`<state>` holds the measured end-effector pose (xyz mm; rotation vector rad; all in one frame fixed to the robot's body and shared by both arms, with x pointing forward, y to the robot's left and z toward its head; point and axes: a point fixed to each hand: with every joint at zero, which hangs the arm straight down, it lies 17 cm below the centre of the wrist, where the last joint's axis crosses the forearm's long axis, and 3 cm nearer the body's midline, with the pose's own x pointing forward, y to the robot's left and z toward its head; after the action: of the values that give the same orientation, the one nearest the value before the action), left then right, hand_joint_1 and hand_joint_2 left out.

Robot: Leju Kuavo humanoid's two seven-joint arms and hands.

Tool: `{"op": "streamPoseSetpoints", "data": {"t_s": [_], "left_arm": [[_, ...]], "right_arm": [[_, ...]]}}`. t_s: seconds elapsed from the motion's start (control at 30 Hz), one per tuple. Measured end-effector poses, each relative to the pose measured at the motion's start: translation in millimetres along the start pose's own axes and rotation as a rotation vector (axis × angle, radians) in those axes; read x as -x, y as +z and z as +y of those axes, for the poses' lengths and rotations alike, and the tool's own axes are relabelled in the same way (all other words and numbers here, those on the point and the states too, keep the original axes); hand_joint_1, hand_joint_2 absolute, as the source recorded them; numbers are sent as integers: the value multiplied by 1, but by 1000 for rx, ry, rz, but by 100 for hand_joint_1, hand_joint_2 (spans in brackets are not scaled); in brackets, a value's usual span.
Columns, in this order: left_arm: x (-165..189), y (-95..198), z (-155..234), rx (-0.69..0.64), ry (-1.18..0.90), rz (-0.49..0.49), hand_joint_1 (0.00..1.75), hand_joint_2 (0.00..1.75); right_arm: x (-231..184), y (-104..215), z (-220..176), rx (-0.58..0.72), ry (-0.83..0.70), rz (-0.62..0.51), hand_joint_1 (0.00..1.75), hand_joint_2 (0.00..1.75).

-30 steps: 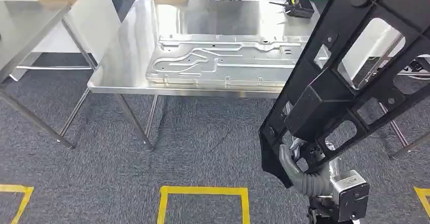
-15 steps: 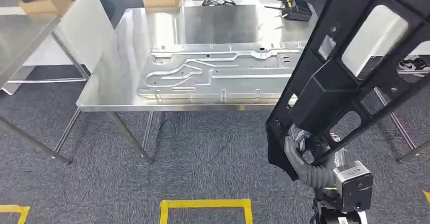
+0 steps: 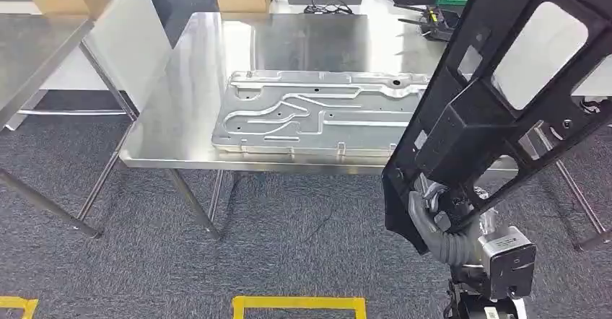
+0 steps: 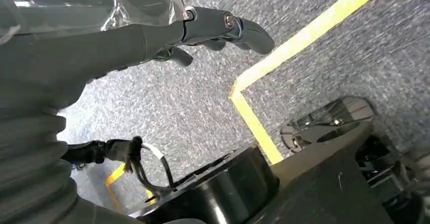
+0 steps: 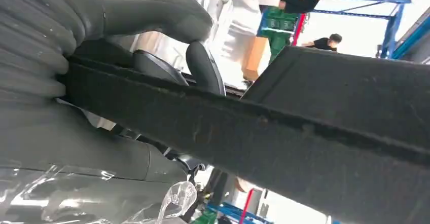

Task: Take the parts from the cabinet and place them on the table.

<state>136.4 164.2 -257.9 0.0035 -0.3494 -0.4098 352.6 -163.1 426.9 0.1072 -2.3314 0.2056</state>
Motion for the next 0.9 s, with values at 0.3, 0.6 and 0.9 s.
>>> {"op": "streamPoseSetpoints", "data": {"t_s": [0.3,0.6,0.9], "left_arm": [[-5,-1,3,-4,-3,-5,0,175],[-5,-1,4,3,-1,2,0,175],[-2,0,1,8,-1,11,0,175]], "right_arm": [[-3,-1,-2,4,7,-9,175,175],[-4,-5,-8,20,23,-9,175,175],[-5,-7,-12,25,49,-6,175,175]]}}
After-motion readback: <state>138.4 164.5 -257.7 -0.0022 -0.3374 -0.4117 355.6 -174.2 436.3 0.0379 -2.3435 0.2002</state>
